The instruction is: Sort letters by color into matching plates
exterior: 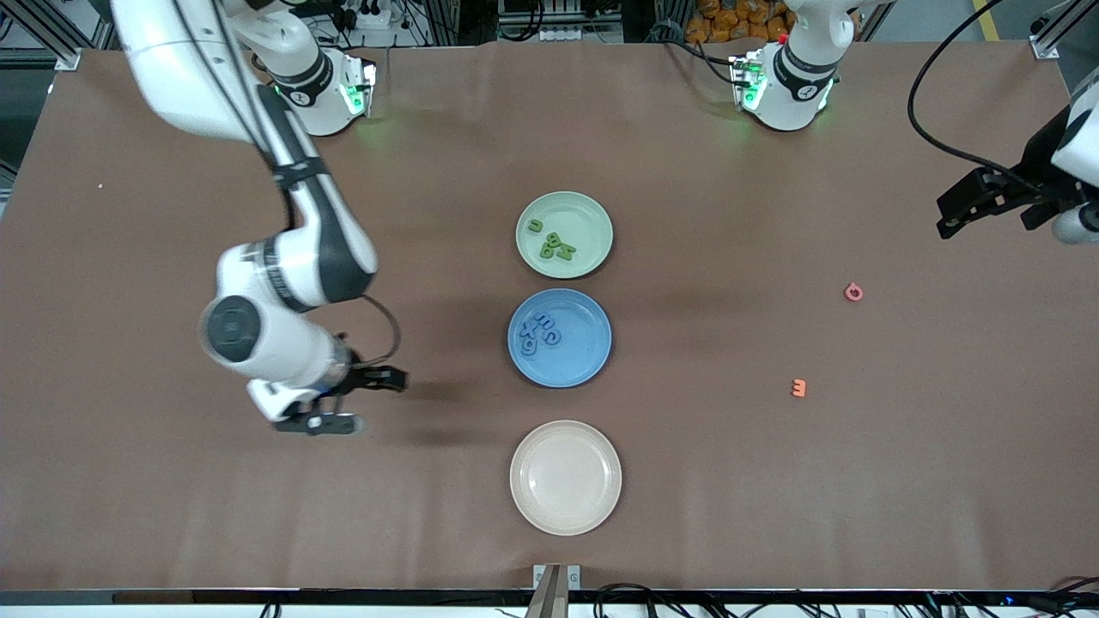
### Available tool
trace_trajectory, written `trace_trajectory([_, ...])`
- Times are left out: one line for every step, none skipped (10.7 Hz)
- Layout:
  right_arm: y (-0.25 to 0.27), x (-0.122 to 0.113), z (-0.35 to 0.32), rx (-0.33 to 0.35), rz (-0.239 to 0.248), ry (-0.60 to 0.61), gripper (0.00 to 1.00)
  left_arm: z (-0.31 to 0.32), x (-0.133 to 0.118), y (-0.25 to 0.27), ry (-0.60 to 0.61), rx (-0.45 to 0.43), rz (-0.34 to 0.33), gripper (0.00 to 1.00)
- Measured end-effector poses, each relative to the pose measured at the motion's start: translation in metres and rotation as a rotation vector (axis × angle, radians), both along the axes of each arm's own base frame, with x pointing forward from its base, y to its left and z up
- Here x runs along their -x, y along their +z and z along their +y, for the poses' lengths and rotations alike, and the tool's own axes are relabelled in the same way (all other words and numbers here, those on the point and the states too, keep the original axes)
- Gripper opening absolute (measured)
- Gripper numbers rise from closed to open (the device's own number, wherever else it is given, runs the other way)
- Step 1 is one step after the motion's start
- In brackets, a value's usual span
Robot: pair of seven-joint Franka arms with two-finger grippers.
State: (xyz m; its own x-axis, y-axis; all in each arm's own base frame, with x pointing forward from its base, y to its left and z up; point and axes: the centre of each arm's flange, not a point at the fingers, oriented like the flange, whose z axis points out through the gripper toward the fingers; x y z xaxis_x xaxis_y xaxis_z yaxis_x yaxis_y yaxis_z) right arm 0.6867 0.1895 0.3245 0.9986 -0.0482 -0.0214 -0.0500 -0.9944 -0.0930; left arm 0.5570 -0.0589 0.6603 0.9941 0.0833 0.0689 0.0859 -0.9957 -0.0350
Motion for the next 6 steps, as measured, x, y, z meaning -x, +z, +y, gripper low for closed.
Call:
trace_trajectory([0.014,-0.008,-0.043,0.02,-0.007,0.004,1.0,0.003,0.003,0.005,0.007,0.009,-0.007,1.0])
trace_trajectory([0.026,-0.014,-0.084,0.026,-0.02,0.002,1.0,0.004,0.004,0.007,0.011,0.02,-0.009,1.0])
trace_trajectory([0.038,-0.017,-0.126,0.03,-0.031,-0.003,1.0,0.004,0.004,0.006,0.015,0.054,-0.005,1.0])
trace_trajectory([0.049,-0.018,-0.166,0.032,-0.043,-0.009,1.0,0.005,0.004,0.005,0.019,0.081,0.001,1.0])
trace_trajectory([0.059,-0.018,-0.204,0.038,-0.058,-0.021,1.0,0.005,0.004,0.003,0.021,0.09,0.006,1.0])
trace_trajectory([0.071,-0.014,-0.234,0.06,-0.063,-0.036,1.0,0.004,0.004,0.001,0.019,0.091,0.011,1.0])
